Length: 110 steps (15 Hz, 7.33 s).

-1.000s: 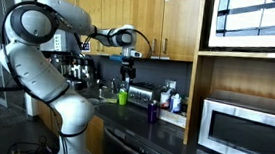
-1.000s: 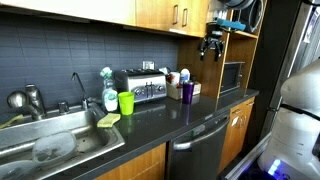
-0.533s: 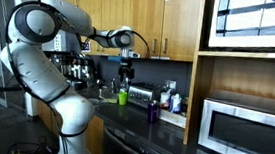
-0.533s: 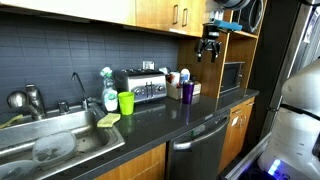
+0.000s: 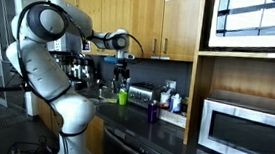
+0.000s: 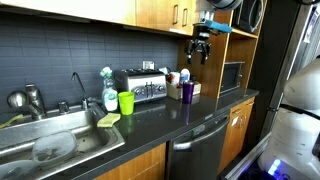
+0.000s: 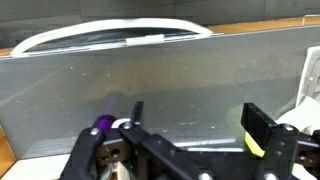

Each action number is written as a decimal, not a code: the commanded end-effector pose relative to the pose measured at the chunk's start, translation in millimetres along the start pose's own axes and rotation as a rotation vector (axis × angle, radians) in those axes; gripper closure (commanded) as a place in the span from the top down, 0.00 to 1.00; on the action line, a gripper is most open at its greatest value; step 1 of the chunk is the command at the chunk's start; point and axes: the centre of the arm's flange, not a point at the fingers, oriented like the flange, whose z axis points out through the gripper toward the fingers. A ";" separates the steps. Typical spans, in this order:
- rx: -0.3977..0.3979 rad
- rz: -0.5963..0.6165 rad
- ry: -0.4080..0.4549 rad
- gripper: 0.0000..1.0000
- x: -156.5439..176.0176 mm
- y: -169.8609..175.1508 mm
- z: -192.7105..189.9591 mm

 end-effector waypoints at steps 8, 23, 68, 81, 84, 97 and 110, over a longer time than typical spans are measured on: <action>0.133 0.140 0.063 1.00 46.5 -95.1 28.2; 0.310 0.360 0.147 1.00 94.9 -108.3 84.1; 0.453 1.096 0.486 0.17 160.5 -70.3 137.6; 0.442 1.170 0.520 0.00 176.0 -75.1 148.5; 0.429 1.180 0.518 0.00 178.6 -72.3 154.3; 0.400 1.194 0.478 0.00 188.6 -71.2 180.2; 0.373 1.191 0.456 0.00 192.6 -70.2 199.6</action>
